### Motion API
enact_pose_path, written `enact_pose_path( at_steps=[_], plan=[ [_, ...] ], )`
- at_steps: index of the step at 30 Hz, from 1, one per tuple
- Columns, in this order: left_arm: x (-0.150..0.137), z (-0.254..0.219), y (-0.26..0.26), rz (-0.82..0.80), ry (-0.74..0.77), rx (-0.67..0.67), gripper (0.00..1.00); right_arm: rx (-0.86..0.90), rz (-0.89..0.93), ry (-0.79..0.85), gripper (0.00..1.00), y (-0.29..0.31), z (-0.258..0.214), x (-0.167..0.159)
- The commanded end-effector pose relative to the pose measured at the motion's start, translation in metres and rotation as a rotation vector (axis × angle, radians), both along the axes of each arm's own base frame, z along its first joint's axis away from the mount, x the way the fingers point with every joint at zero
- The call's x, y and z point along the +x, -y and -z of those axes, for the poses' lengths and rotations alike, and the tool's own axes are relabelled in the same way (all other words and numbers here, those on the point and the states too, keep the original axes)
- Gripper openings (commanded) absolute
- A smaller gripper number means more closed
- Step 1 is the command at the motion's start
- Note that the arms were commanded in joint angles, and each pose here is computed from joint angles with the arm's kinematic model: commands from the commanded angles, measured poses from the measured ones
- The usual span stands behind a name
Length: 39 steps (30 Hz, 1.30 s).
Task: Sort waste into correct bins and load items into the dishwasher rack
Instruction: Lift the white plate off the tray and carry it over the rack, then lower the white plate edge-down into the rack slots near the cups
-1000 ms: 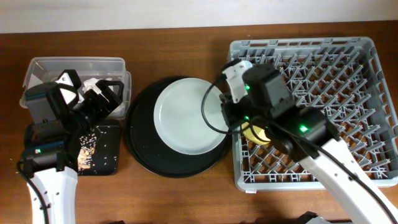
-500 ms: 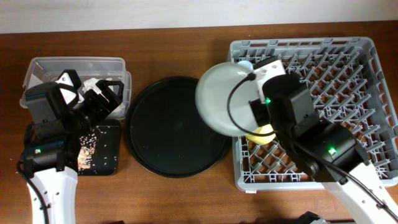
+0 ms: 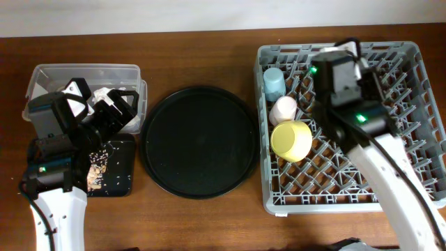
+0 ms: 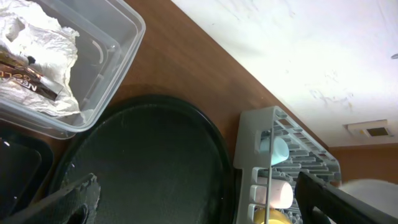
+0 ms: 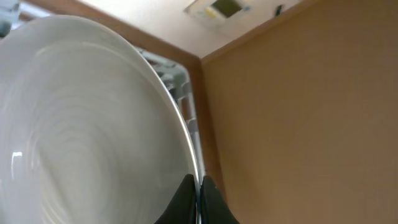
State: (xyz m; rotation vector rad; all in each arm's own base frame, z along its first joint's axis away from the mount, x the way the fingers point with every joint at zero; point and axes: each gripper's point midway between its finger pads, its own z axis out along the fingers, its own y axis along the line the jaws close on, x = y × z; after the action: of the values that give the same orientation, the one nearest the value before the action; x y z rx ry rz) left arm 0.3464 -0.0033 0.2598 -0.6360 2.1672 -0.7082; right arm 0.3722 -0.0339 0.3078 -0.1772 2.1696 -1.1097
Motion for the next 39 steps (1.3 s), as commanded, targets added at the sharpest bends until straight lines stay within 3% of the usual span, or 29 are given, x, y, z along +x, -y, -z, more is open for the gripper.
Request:
enact_pose_path(
  at_steps=[1, 8, 17, 23, 31, 33, 35, 37, 39],
  plan=[
    [0.001, -0.008, -0.002, 0.006, 0.026, 0.026, 0.99, -0.033, 0.014, -0.055, 0.04, -0.004, 0.029, 0.024],
    [0.001, -0.008, -0.002, 0.007, 0.027, 0.025, 0.99, -0.078, 0.035, -0.119, 0.04, -0.011, 0.078, 0.057],
    [0.001, -0.008, -0.002, 0.006, 0.026, 0.026, 0.99, -0.131, 0.115, 0.01, 0.04, -0.004, 0.058, 0.067],
    [0.001, -0.008, -0.002, 0.007, 0.027, 0.025, 0.99, -0.154, 0.118, -0.001, 0.04, -0.003, 0.056, 0.066],
    [0.001, -0.008, -0.002, 0.007, 0.027, 0.025, 0.99, 0.051, -0.007, -0.013, 0.05, -0.028, 0.084, 0.079],
    [0.001, -0.008, -0.002, 0.007, 0.027, 0.025, 0.99, 0.083, -0.038, -0.024, 0.14, -0.034, 0.088, 0.081],
    [0.001, -0.008, -0.002, 0.007, 0.027, 0.025, 0.99, 0.099, -0.054, -0.028, 0.31, -0.037, 0.09, 0.083],
    [0.001, -0.008, -0.002, 0.007, 0.026, 0.025, 0.99, 0.108, -0.062, -0.03, 0.37, -0.039, 0.092, 0.083],
    [0.001, -0.008, -0.002, 0.007, 0.027, 0.025, 0.99, 0.109, -0.062, -0.025, 0.69, -0.039, 0.091, 0.084]
  ],
)
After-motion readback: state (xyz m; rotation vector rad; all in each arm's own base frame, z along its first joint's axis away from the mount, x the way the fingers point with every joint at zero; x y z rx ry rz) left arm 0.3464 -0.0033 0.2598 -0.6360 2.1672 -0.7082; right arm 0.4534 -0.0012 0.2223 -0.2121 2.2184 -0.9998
